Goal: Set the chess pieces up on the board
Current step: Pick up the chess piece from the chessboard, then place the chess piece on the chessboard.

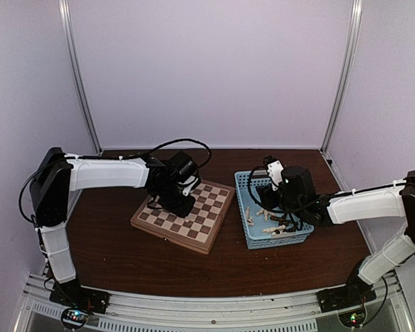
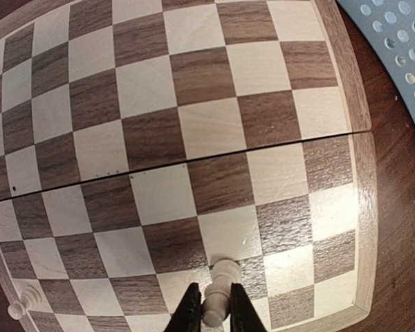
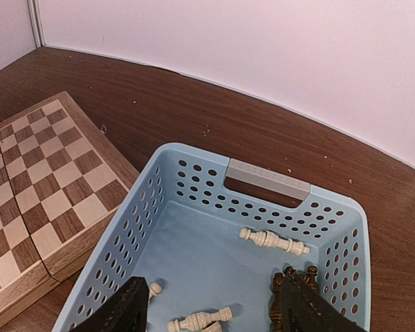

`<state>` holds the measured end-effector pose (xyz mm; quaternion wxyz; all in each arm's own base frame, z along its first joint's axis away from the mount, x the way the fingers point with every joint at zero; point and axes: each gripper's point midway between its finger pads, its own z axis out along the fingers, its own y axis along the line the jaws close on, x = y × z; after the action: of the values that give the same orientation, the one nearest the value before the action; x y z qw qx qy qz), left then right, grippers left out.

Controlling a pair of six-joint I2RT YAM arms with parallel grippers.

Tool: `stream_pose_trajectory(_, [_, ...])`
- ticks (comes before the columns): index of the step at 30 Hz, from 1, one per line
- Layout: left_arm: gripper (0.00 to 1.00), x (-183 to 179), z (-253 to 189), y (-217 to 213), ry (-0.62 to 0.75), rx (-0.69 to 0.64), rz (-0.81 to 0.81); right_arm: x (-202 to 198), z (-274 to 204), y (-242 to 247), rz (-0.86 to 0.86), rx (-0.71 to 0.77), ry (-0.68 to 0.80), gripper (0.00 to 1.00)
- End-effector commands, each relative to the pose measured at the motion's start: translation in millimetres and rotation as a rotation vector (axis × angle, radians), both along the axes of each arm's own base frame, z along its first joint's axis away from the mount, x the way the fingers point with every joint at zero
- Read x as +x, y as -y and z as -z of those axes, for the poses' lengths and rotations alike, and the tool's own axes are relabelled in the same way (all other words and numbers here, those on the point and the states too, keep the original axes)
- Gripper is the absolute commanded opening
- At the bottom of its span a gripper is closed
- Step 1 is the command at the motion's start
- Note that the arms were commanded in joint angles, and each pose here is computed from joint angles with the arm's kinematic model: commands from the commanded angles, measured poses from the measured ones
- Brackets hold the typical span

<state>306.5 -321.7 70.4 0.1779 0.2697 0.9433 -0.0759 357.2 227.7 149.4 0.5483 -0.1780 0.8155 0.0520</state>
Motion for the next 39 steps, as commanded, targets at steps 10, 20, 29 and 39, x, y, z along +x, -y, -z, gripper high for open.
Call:
stream_pose_trajectory(10, [0.06, -16.0, -21.5, -54.3, 0.064, 0.072, -0.145, 6.7, -13.2, 5.5, 0.043, -0.024, 0.021, 0.69])
stream_pose_trajectory(20, [0.07, -23.4, -40.3, -99.3, 0.071, 0.043, -0.244, 9.0, -9.5, 6.4, 0.056, -0.047, 0.002, 0.69])
stream_pose_trajectory(29, [0.07, -20.6, -24.5, -94.4, 0.041, 0.020, -0.254, 8.2, -8.1, 7.2, 0.061, -0.047, -0.009, 0.69])
stream_pose_trajectory(39, [0.07, -16.1, -9.6, -89.2, 0.040, 0.003, -0.257, 7.6, -9.6, 10.3, 0.074, -0.042, -0.008, 0.69])
